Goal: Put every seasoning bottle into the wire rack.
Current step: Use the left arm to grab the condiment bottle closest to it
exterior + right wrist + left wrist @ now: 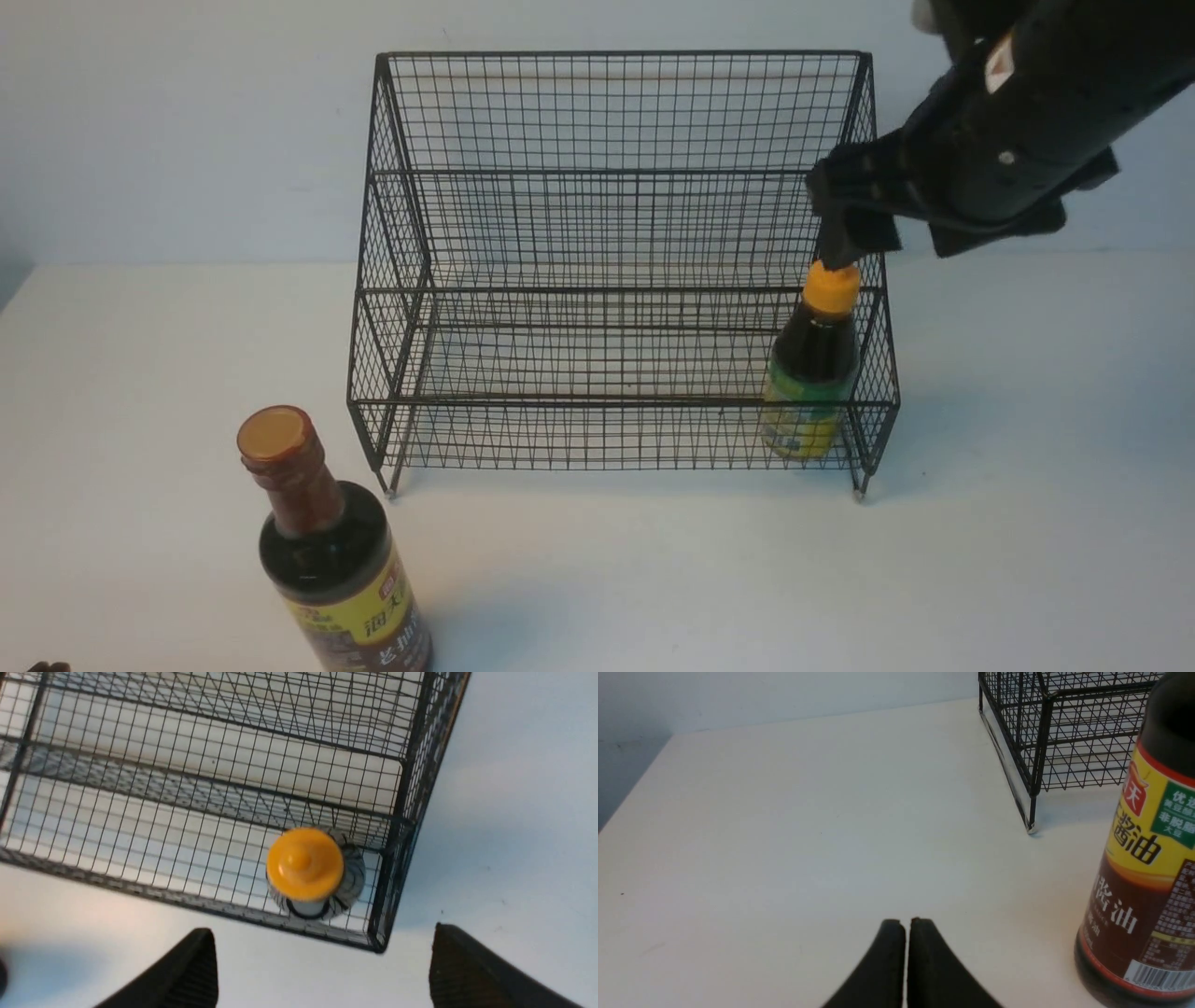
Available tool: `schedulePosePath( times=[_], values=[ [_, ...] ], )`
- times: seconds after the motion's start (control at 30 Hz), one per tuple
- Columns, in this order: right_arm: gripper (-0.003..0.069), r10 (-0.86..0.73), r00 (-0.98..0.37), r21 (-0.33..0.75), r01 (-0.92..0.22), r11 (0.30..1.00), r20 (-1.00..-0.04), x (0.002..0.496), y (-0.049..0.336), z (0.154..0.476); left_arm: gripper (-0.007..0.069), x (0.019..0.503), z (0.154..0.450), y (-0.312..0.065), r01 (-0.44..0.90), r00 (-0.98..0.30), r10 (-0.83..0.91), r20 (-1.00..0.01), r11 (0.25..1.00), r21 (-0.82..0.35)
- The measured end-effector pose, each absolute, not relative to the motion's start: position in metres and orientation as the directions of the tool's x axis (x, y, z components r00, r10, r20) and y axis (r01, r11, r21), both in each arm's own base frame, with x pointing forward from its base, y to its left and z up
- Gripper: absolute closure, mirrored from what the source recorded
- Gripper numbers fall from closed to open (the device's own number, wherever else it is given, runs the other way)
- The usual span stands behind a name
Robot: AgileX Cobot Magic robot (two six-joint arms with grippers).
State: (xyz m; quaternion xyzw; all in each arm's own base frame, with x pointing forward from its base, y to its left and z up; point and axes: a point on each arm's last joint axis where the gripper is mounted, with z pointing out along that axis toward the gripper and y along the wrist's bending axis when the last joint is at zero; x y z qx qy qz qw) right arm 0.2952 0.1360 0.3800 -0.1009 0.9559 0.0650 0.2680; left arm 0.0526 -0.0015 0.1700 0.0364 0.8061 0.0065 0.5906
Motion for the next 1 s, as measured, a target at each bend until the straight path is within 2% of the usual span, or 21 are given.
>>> schedulePosePath(
  times=[0.17, 0.27, 0.3, 0.33, 0.37, 0.4, 0.43, 0.47, 0.57, 0.67, 0.7, 0.73, 0.77, 0.8, 0.83, 0.9, 0.93, 0.97, 1.0],
  values=[
    [0.0128, -0.213, -0.769, 0.059, -0.310, 0.949, -0.603, 0.260, 0.121, 0.415, 0.0630, 0.053, 0.170, -0.002, 0.051, -0.300, 0.065, -0.952, 0.997, 0.052],
    [0.0185, -0.214, -0.733, 0.084, -0.347, 0.934, -0.646, 0.234, 0.113, 0.432, 0.0630, 0.053, 0.170, -0.003, 0.043, -0.302, -0.013, -0.953, 0.999, -0.028],
    [0.0210, -0.207, -0.721, 0.100, -0.359, 0.928, -0.662, 0.222, 0.109, 0.437, 0.0630, 0.053, 0.170, -0.004, 0.037, -0.302, -0.080, -0.950, 0.995, -0.096],
    [0.0269, -0.203, -0.703, 0.117, -0.378, 0.918, -0.681, 0.205, 0.103, 0.443, 0.0630, 0.053, 0.171, -0.008, 0.024, -0.307, -0.255, -0.917, 0.961, -0.276],
    [0.0301, -0.202, -0.695, 0.123, -0.388, 0.913, -0.690, 0.195, 0.099, 0.445, 0.0630, 0.052, 0.172, -0.011, 0.011, -0.312, -0.371, -0.875, 0.919, -0.393],
    [0.0344, -0.205, -0.683, 0.125, -0.401, 0.908, -0.701, 0.184, 0.095, 0.447, 0.0630, 0.052, 0.173, -0.014, -0.002, -0.319, -0.510, -0.799, 0.843, -0.538],
    [0.0361, -0.208, -0.676, 0.125, -0.408, 0.904, -0.707, 0.177, 0.092, 0.448, 0.0630, 0.052, 0.173, -0.015, -0.010, -0.322, -0.561, -0.762, 0.807, -0.590],
    [0.0437, -0.212, -0.660, 0.119, -0.420, 0.900, -0.721, 0.158, 0.083, 0.448, 0.0630, 0.052, 0.176, -0.019, -0.026, -0.326, -0.699, -0.636, 0.680, -0.733],
    [0.0545, -0.215, -0.636, 0.108, -0.429, 0.897, -0.741, 0.134, 0.071, 0.446, 0.0630, 0.053, 0.182, -0.021, -0.024, -0.301, -0.825, -0.477, 0.507, -0.862],
    [0.0619, -0.206, -0.620, 0.108, -0.430, 0.896, -0.757, 0.117, 0.063, 0.444, 0.0630, 0.054, 0.188, -0.020, -0.003, -0.257, -0.878, -0.404, 0.419, -0.908],
    [0.0627, -0.205, -0.616, 0.108, -0.431, 0.896, -0.761, 0.116, 0.063, 0.445, 0.0630, 0.054, 0.189, -0.020, 0.000, -0.255, -0.878, -0.405, 0.418, -0.908],
    [0.0650, -0.198, -0.604, 0.108, -0.433, 0.895, -0.772, 0.108, 0.059, 0.445, 0.0630, 0.053, 0.198, -0.020, 0.043, -0.245, -0.855, -0.458, 0.462, -0.886],
    [0.0659, -0.192, -0.597, 0.111, -0.432, 0.895, -0.779, 0.104, 0.057, 0.447, 0.0630, 0.050, 0.213, -0.021, 0.104, -0.230, -0.804, -0.548, 0.540, -0.835],
    [0.0661, -0.191, -0.598, 0.112, -0.432, 0.895, -0.779, 0.104, 0.057, 0.447, 0.0630, 0.050, 0.216, -0.021, 0.111, -0.229, -0.803, -0.550, 0.540, -0.834],
    [0.0670, -0.181, -0.593, 0.118, -0.428, 0.896, -0.785, 0.100, 0.055, 0.447, 0.0629, 0.043, 0.243, -0.023, 0.216, -0.171, -0.678, -0.715, 0.682, -0.698],
    [0.0671, -0.170, -0.597, 0.126, -0.422, 0.898, -0.784, 0.100, 0.055, 0.447, 0.0615, 0.031, 0.277, -0.026, 0.324, -0.052, -0.492, -0.869, 0.815, -0.480],
    [0.0671, -0.171, -0.599, 0.126, -0.422, 0.898, -0.782, 0.100, 0.055, 0.447, 0.0594, 0.026, 0.292, -0.027, 0.355, 0.001, -0.423, -0.906, 0.847, -0.395],
    [0.0672, -0.171, -0.599, 0.126, -0.422, 0.898, -0.782, 0.100, 0.055, 0.447, 0.0589, 0.027, 0.292, -0.027, 0.354, 0.005, -0.406, -0.914, 0.856, -0.378],
    [0.0673, -0.172, -0.600, 0.126, -0.421, 0.898, -0.781, 0.101, 0.055, 0.447, 0.0564, 0.025, 0.304, -0.028, 0.374, 0.049, -0.334, -0.941, 0.880, -0.292]
  ],
)
